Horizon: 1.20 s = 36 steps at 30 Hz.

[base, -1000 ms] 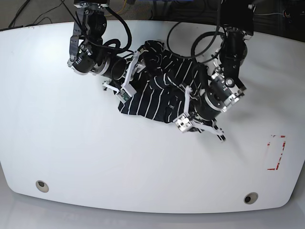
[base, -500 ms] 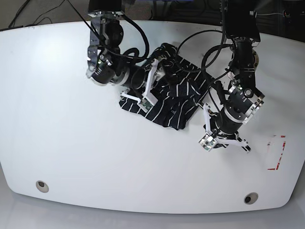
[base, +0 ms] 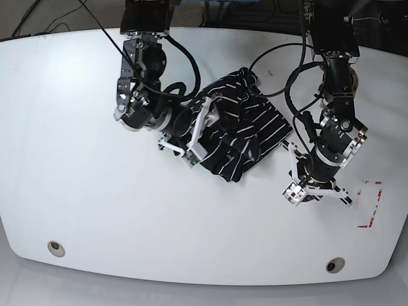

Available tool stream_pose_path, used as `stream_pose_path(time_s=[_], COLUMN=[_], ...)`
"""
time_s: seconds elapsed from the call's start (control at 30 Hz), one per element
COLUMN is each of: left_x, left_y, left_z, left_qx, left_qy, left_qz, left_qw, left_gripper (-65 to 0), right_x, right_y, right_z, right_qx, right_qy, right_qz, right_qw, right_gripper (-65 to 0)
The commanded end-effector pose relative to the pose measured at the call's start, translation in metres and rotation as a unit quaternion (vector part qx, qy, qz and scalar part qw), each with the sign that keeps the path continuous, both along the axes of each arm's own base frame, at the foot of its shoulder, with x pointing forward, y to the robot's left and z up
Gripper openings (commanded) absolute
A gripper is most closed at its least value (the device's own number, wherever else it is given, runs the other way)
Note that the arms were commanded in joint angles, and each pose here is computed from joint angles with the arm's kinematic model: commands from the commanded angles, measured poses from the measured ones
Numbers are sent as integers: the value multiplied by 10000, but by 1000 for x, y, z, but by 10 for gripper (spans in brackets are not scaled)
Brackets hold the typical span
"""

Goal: Layout the t-shirt on the table in an organized manner, then fold the t-shirt properly
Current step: 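Grasp the folded shirt with the left gripper and lift it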

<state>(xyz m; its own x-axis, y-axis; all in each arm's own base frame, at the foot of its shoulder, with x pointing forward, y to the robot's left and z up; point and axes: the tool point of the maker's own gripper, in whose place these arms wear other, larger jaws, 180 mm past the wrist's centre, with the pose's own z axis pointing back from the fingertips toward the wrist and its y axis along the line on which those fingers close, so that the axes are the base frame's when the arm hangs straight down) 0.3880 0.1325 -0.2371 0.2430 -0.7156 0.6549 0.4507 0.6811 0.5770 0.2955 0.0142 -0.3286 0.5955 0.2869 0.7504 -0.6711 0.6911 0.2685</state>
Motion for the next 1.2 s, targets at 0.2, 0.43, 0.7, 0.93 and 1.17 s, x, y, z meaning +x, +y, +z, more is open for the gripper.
stream_pose_path(time_s=[0.2,0.43,0.7,0.93,1.17], left_x=[5,2,-7,-28,-58], left_y=[-34,-71,-107,-146,-178], left_z=[20,22,23,6,-18], left_qx=[-462,-766,-996,-937,-898], left_qy=[-310,-278,-222,173,536], left_qz=[-251,-565,-879,-1272,-1733], left_qw=[9981,9951,9909,9873,9793], left_gripper=[-619,-619,-619,-619,-619], right_x=[31,44,42,51,56], right_y=[-50,-60,-63,-109,-141], right_z=[18,29,10,-2,1], right_qx=[-375,-387,-434,-637,-965], right_qy=[-488,-642,-349,-173,-260], right_qz=[-314,-467,-470,-896,-1019], right_qw=[9976,9961,9973,9938,9898], right_gripper=[-256,-256,-256,-256,-302])
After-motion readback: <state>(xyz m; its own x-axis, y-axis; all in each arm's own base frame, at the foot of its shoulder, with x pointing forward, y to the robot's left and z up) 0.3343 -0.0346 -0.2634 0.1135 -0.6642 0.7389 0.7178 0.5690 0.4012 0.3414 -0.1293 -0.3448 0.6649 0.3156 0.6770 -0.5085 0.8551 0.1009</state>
